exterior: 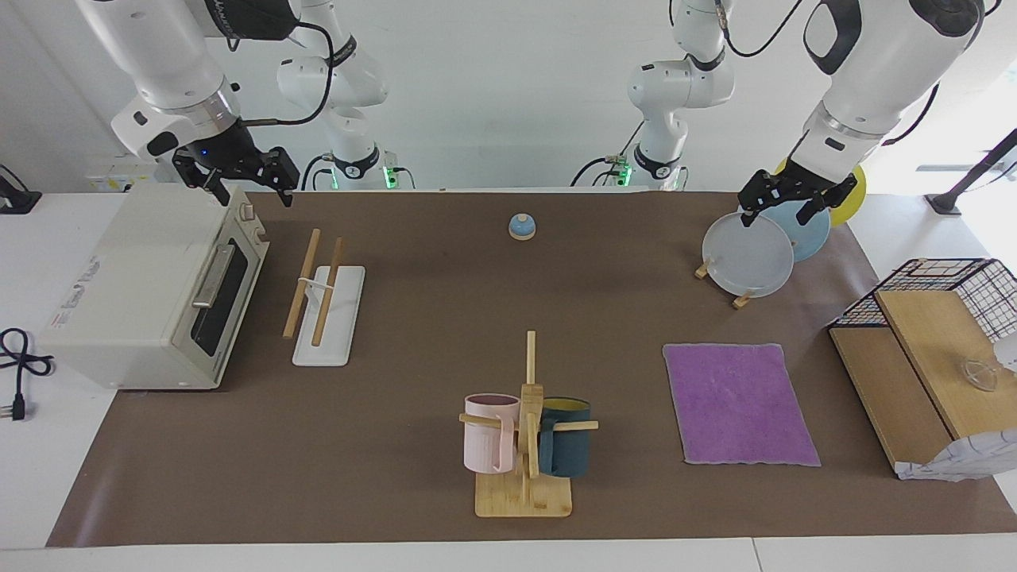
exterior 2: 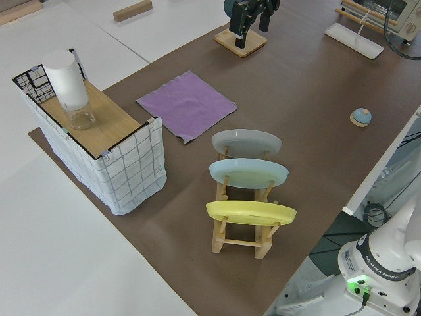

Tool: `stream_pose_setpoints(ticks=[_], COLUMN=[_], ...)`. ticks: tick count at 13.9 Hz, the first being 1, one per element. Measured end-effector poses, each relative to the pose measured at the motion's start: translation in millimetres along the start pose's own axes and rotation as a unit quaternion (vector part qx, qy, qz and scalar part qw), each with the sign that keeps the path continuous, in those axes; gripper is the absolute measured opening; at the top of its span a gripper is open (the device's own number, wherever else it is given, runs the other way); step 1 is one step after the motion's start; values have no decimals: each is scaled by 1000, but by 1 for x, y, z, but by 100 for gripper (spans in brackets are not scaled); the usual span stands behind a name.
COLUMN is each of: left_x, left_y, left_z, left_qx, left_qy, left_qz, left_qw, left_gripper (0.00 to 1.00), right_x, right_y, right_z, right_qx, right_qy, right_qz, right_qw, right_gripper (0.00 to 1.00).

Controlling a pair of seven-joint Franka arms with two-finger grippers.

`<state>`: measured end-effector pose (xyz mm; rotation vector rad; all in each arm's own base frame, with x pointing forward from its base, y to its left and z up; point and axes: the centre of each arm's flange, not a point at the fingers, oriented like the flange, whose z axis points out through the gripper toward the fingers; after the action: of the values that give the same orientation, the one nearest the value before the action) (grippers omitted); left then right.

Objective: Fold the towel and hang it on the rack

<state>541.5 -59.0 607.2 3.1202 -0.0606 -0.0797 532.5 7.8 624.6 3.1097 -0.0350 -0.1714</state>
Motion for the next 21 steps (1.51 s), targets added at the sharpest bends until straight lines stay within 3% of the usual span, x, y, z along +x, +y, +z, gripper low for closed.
stream_pose_setpoints(ticks=[9, 13, 17, 21], left_x=[0, -1, 13, 53], left_y=[-2, -31, -51, -84], left_z=[2, 22, 74, 168], left_qx=[0, -1, -23, -45], left_qy=[-2, -4, 9, 0], left_qz=[-3, -29, -49, -29], left_qw=[1000, 1000, 998, 999], left_gripper=[100, 100, 100, 100], right_x=[0, 0, 0, 1], right_y=[-1, -2, -5, -6], right_z=[0, 0, -1, -2], right_qx=[0, 0, 0, 0], right_qy=[0, 0, 4, 7], right_qz=[-1, -2, -4, -5], right_qw=[1000, 1000, 1000, 1000], right_gripper=[100, 100, 100, 100])
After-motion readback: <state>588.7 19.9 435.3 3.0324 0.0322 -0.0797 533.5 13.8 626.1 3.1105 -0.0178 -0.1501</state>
